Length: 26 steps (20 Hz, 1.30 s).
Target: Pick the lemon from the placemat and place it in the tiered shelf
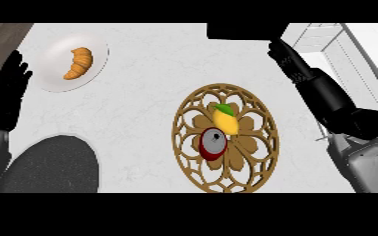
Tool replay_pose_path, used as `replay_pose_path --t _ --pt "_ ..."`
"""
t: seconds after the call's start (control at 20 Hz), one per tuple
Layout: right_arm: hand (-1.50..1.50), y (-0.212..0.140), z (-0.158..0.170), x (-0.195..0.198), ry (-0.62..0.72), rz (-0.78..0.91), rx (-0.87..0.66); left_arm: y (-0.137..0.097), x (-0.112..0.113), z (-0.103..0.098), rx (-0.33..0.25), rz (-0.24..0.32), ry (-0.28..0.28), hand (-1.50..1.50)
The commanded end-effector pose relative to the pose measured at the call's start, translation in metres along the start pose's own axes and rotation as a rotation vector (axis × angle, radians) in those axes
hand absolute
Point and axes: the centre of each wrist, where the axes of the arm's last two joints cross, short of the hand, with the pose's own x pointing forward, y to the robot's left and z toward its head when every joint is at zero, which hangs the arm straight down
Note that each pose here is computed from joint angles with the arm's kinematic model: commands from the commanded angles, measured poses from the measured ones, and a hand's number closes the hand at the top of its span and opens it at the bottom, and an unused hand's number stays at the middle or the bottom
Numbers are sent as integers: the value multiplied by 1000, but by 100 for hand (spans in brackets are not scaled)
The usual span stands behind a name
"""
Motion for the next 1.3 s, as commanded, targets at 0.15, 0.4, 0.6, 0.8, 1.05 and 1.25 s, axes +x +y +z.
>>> replay_pose_path --t 0.15,0.4,0.6,0.8,1.05,1.25 --pt "150 91 -41 5 -54 -159 31 -19 -36 29 -133 -8 30 0" --pt "150 55 -21 -49 191 195 -424 -19 -61 39 -188 9 109 0" --pt "-150 168 -23 -38 113 94 -337 -17 -71 51 -219 26 76 0" --pt "-150 177 0 -23 164 158 -300 -8 -92 52 -204 15 94 0" --pt "-150 153 -6 -12 312 497 -323 2 -86 60 -198 17 104 0" --pt "-150 136 -18 25 443 678 -233 -6 -82 55 -195 7 116 0"
